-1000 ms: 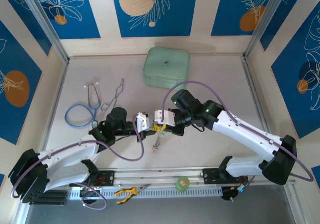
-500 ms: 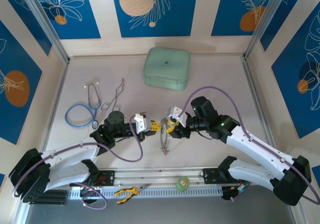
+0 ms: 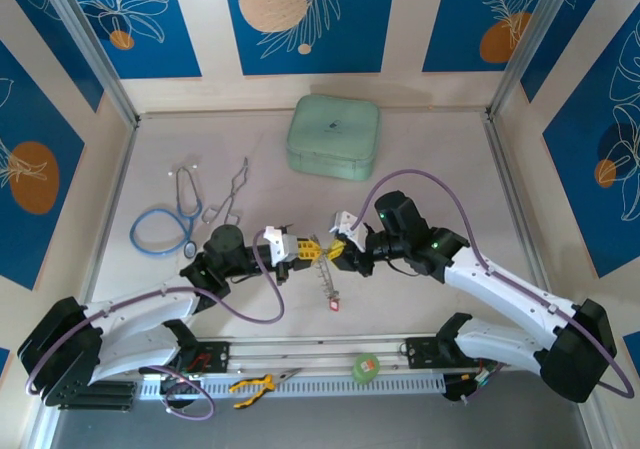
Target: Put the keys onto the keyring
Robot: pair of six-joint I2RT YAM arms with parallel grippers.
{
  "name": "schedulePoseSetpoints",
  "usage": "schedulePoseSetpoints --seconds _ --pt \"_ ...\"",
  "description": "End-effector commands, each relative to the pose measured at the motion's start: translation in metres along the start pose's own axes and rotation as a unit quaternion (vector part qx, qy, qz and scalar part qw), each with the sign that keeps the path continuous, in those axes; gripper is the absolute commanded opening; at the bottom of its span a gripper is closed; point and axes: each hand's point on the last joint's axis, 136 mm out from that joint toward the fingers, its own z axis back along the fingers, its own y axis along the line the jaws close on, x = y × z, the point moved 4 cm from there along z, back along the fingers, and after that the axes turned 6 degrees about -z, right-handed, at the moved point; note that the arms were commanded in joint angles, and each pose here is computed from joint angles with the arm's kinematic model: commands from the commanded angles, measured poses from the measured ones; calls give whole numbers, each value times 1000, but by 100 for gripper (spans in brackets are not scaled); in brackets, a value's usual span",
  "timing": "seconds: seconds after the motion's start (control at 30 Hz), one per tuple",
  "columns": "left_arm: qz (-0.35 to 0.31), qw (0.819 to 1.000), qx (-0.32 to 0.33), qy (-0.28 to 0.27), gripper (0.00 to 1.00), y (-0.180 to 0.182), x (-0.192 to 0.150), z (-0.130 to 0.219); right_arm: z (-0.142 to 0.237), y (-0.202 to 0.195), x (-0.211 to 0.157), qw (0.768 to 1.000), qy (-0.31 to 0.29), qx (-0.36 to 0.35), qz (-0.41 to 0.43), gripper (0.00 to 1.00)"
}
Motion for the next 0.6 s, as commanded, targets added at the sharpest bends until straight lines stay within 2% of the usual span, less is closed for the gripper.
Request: schedulePoseSetpoints --seconds 0.0,0.13,0.27,0.33,0.43,0.57 --pt "-10 999 -5 -44 0 0 17 0 -4 7 5 999 -17 37 -3 14" --pt "-12 998 0 -56 0 1 19 1 -9 8 2 999 -14 50 -6 7" --pt "-15 998 3 -58 0 2 20 0 -9 8 1 998 -10 54 -9 7" --pt "-16 998 4 -56 0 2 19 0 -7 7 0 999 -10 46 -8 13" --pt "-17 998 5 -55 0 2 18 0 -3 4 -3 999 -17 28 -7 31" --pt "-13 998 6 -59 0 2 18 0 -1 5 -12 999 -30 23 9 38"
